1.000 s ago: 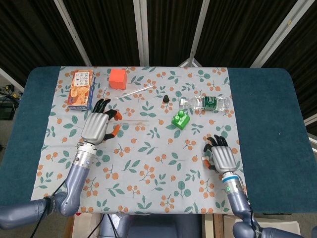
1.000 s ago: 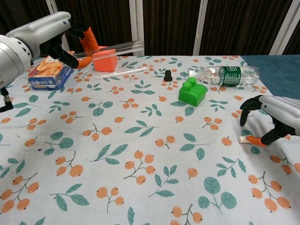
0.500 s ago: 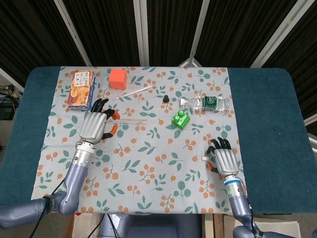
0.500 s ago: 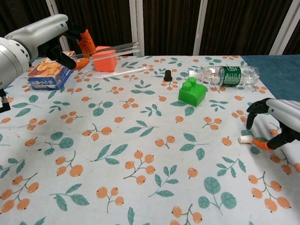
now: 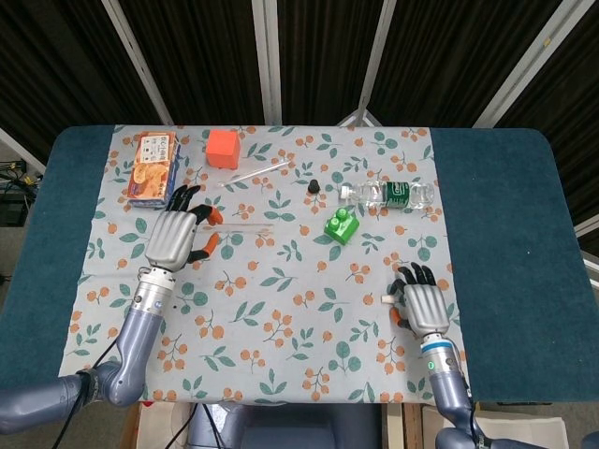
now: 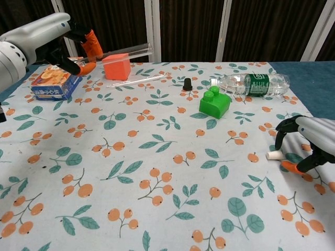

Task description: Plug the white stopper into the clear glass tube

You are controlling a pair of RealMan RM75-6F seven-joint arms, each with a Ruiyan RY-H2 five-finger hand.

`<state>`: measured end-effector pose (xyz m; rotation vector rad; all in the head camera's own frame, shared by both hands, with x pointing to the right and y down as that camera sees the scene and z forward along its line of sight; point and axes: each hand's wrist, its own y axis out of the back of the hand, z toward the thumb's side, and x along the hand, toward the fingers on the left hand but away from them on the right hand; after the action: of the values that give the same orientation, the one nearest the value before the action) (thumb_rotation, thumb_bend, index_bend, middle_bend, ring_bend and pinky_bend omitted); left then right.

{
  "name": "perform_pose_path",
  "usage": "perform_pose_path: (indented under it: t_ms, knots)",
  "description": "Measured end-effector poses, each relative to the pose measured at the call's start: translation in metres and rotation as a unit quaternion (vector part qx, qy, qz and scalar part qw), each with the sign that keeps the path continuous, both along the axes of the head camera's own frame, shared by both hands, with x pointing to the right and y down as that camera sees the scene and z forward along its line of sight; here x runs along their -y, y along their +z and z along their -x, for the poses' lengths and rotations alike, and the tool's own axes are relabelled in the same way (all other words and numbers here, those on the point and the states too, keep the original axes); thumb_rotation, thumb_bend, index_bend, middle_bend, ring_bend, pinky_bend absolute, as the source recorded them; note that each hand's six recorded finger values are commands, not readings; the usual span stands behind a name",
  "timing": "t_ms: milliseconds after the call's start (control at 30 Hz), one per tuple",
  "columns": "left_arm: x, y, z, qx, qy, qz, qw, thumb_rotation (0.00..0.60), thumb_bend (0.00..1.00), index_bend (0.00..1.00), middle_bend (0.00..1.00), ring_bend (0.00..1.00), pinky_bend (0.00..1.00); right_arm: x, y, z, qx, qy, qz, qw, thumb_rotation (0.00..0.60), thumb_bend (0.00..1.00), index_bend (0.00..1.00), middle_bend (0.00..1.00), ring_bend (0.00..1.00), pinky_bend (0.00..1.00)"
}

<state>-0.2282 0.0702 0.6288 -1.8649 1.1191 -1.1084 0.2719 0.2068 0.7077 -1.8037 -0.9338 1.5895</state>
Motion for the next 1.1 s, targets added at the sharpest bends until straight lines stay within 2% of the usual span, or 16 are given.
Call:
perform_pose_path:
  t_ms: [1100]
  knots:
    - [0.0048,-0.0042,-0.0016,0.001,-0.001,-0.011,0.9999,0.600,0.82,0.55,0.56,0.09,0.00,0.0027,0.0103,0.0055,0.010,0.012,0.011,0.9998,0.600,0.36,0.50,0.20,0.09,0.09]
